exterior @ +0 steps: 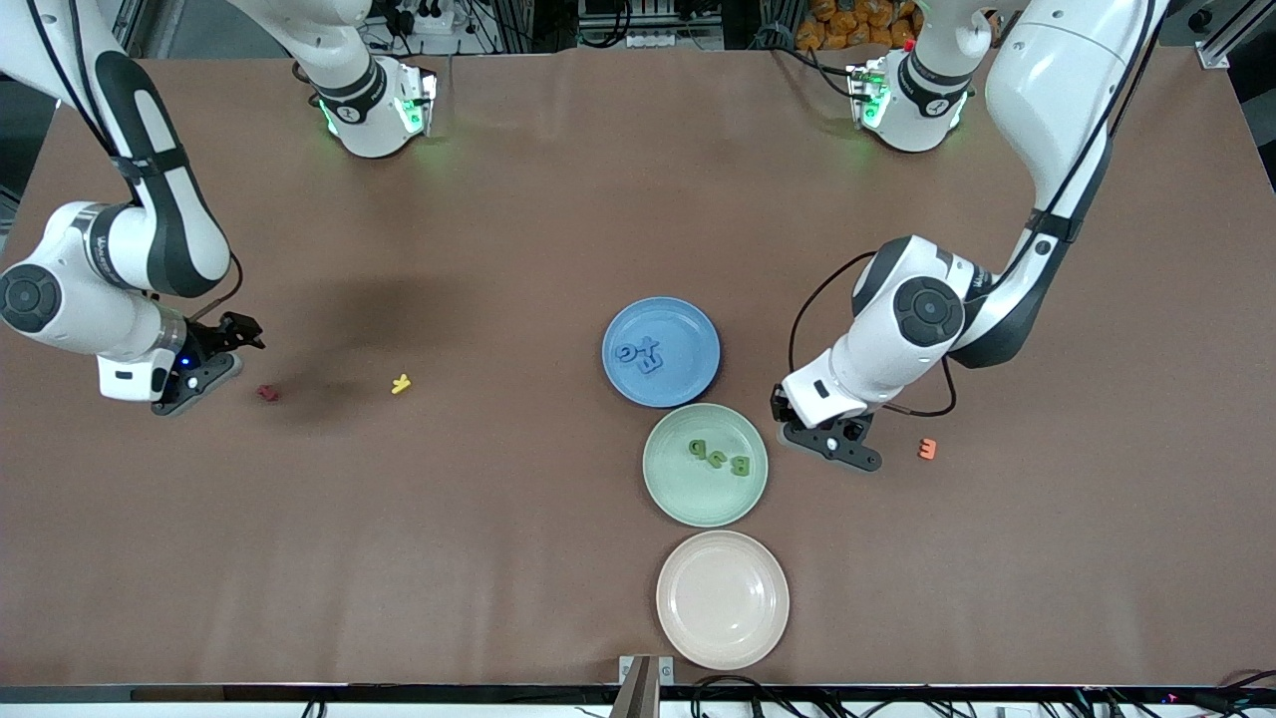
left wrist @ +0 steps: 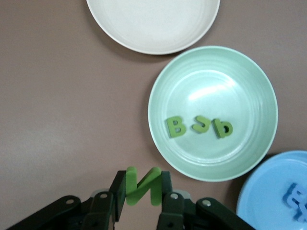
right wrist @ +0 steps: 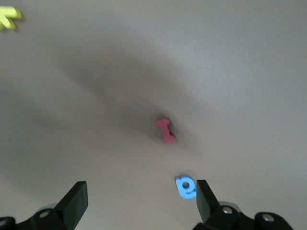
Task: Sort letters by color into matching plates
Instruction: 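Carry green N toward the green plate while the right gripper returns to letters, then release green N onto the green plate while the right gripper reaches blue e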
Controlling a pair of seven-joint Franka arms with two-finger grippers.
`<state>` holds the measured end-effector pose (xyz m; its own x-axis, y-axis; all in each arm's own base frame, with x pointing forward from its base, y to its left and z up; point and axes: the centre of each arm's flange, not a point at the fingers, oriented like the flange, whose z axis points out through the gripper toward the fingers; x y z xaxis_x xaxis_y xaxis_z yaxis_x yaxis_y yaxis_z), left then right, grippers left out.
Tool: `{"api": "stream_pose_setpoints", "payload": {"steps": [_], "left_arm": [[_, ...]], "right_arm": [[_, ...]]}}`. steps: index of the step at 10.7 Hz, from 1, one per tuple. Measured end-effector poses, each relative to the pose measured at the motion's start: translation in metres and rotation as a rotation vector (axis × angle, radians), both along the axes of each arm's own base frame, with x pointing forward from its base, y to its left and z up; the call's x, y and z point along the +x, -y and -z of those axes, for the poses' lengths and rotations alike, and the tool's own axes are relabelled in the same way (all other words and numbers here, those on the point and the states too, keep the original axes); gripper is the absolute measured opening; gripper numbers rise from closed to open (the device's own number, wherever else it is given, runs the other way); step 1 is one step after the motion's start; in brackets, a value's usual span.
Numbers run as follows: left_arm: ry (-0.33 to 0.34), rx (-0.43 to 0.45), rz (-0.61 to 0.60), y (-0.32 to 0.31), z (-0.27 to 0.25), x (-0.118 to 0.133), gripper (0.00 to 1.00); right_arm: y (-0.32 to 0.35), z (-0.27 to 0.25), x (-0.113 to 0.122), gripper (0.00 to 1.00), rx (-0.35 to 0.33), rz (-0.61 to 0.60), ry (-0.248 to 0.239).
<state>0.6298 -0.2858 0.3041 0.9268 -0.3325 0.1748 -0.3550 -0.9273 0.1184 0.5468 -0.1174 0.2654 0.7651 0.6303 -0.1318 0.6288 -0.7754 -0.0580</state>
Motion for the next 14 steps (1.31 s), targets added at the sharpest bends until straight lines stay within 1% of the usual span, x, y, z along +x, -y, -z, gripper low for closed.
{"api": "stream_pose_setpoints", "payload": {"steps": [1, 5, 8, 10, 14], "left_arm": [[0.001, -0.001, -0.003, 0.001, 0.001, 0.004, 0.33], [-0.006, 0.005, -0.01, 0.01, 0.01, 0.005, 0.33], [-0.009, 0.01, -0.057, 0.037, 0.023, 0.006, 0.33], [-0.005, 0.015, -0.068, 0.063, 0.033, 0.005, 0.33], [-0.026, 0.025, -0.129, 0.106, 0.069, -0.003, 0.33]], "right_arm": [[0.009, 0.003, -0.006, 1.0, -0.015, -0.024, 0.004], [0.045, 0.023, -0.029, 1.0, 0.001, -0.158, 0.038], [0.048, 0.041, -0.032, 1.0, 0.01, -0.223, 0.064], [0.056, 0.058, -0.035, 1.0, 0.018, -0.246, 0.075], [0.07, 0.082, -0.039, 1.0, 0.024, -0.252, 0.098]]}}
